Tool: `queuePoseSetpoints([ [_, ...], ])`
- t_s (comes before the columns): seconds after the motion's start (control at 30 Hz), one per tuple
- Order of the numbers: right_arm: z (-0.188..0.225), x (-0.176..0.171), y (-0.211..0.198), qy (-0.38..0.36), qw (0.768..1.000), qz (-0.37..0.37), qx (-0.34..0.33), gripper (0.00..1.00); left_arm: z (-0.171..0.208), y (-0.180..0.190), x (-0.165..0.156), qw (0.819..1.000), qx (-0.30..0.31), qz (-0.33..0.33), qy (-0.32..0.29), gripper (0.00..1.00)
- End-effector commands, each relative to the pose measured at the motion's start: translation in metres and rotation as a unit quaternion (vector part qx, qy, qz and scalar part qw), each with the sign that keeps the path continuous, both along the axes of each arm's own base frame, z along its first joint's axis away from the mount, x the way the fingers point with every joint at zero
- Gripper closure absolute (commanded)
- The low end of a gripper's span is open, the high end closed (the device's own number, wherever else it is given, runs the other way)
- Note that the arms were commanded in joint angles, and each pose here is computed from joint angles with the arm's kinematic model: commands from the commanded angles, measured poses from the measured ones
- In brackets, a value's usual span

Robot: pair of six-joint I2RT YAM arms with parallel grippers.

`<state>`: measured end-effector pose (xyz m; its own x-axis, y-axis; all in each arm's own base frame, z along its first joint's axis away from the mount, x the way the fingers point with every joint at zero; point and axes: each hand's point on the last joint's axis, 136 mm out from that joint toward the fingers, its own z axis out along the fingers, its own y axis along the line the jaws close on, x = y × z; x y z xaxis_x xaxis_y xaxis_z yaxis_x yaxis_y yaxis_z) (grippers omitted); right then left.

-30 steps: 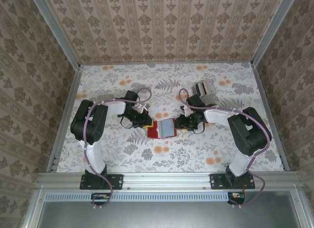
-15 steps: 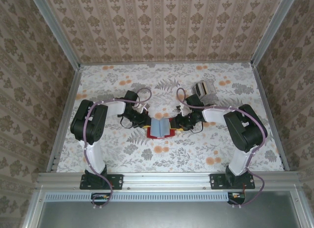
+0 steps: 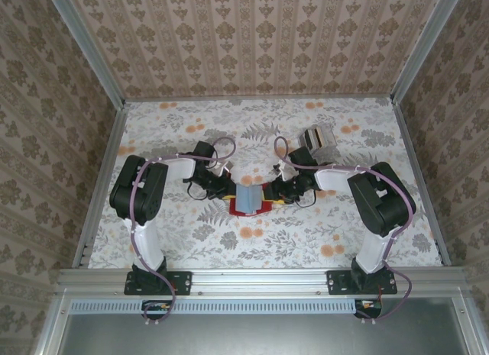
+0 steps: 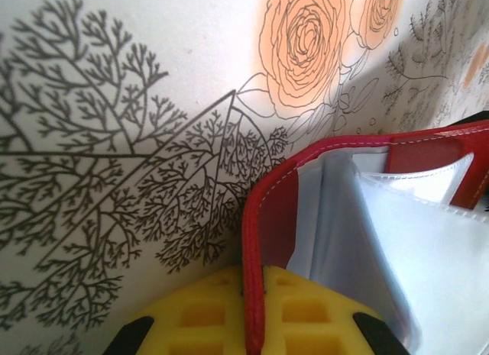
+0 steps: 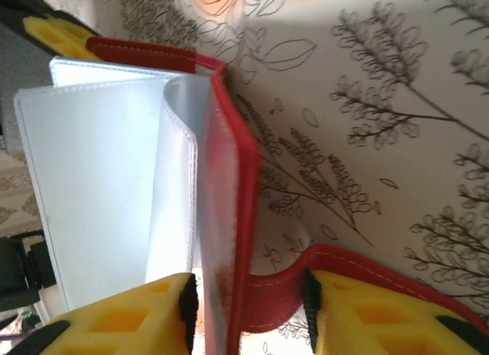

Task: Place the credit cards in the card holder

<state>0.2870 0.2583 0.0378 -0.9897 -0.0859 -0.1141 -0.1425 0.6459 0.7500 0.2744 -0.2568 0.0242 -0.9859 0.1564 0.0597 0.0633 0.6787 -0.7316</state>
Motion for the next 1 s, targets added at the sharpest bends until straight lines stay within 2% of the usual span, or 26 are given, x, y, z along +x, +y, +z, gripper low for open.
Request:
queuePoseSetpoints([
  [0.0, 0.027, -0.008, 0.019, -0.005, 0.995, 0.039, 0.09, 0.49, 0.023, -0.006, 0.006, 1.0, -0.025, 0.009, -0.003, 1.0],
  [0.13, 0.045, -0.014, 0.029, -0.016, 0.99, 0.066, 0.121, 0.27, 0.029, -0.014, 0.013, 0.999, -0.045, 0.025, 0.003, 1.0],
  [0.2, 0.047, -0.014, 0.031, -0.018, 0.99, 0.07, 0.12, 0.23, 0.032, -0.016, 0.017, 0.998, -0.046, 0.032, 0.006, 1.0],
  [0.33, 0.049, -0.012, 0.035, -0.022, 0.991, 0.07, 0.114, 0.21, 0.048, -0.024, 0.026, 0.997, -0.059, 0.047, 0.008, 1.0],
  [0.57, 0.047, -0.012, 0.038, -0.011, 0.992, 0.068, 0.102, 0.2, 0.063, -0.025, 0.022, 0.999, -0.024, 0.042, 0.004, 1.0],
  [0.7, 0.041, -0.008, 0.037, -0.011, 0.995, 0.061, 0.073, 0.17, 0.059, -0.024, 0.017, 0.998, -0.017, 0.043, 0.03, 1.0],
  [0.97, 0.028, 0.004, 0.036, -0.005, 0.998, 0.039, 0.043, 0.18, 0.056, -0.042, 0.0, 0.996, -0.033, 0.018, 0.075, 1.0],
])
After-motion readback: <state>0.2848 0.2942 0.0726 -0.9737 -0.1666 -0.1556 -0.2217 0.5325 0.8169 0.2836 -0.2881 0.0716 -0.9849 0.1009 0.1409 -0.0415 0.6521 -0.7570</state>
